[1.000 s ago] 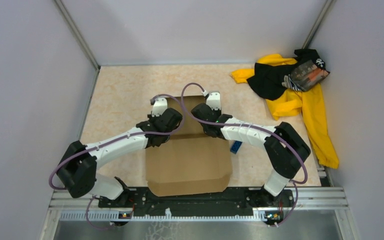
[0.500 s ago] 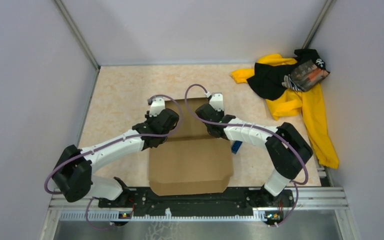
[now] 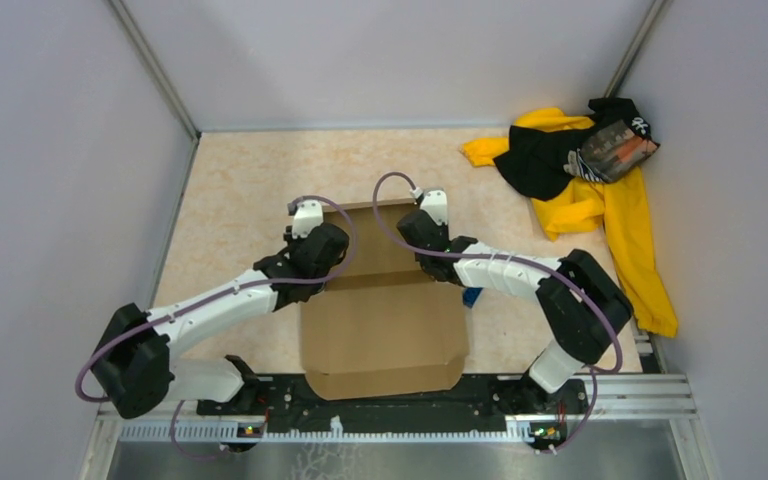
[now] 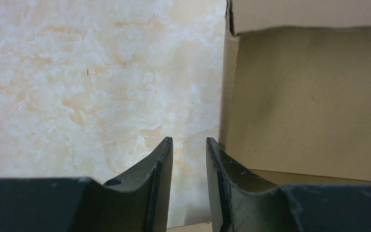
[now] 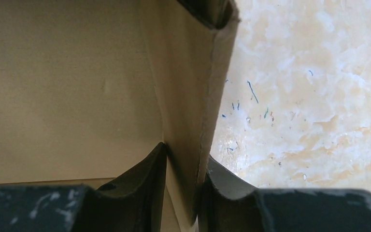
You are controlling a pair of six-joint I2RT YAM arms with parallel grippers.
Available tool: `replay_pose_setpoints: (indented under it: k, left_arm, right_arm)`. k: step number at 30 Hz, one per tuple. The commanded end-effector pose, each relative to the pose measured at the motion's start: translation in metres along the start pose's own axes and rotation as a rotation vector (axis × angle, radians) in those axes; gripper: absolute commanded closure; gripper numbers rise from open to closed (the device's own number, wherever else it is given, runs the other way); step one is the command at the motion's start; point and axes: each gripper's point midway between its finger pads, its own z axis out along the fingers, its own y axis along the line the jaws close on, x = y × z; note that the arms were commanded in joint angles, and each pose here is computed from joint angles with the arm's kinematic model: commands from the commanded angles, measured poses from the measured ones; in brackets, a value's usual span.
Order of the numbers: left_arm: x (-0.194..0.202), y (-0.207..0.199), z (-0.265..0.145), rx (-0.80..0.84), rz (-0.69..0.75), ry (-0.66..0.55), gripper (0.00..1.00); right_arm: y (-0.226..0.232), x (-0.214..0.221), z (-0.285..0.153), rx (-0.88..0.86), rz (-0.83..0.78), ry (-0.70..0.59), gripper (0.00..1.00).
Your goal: Fold the paper box
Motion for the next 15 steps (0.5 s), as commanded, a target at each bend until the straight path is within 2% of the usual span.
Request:
replay_pose_setpoints:
  k: [1, 2, 6, 8, 15]
  left_arm:
    - [-0.014, 0.004, -0.006, 0.023, -0.052, -0.044, 0.62]
    - [-0.014, 0.006, -0.008, 0.026, -0.058, -0.048, 0.62]
    - [-0.016, 0.01, -0.012, 0.045, -0.095, -0.073, 0.63]
    - [-0.018, 0.012, -0.015, 0.055, -0.111, -0.089, 0.63]
    - [-0.023, 0.016, -0.02, 0.078, -0.151, -0.122, 0.64]
  right_arm:
    - [0.009, -0.025, -0.012, -0.073, 0.076, -0.088, 0.75]
    - [0.009, -0.025, -0.012, -0.076, 0.082, -0.091, 0.76]
    - [0.004, -0.022, -0.014, -0.08, 0.108, -0.12, 0.95]
    - [0.002, -0.021, -0.016, -0.084, 0.136, -0.157, 1.0]
    - [0.004, -0.023, -0.031, -0.028, 0.167, -0.342, 1.0]
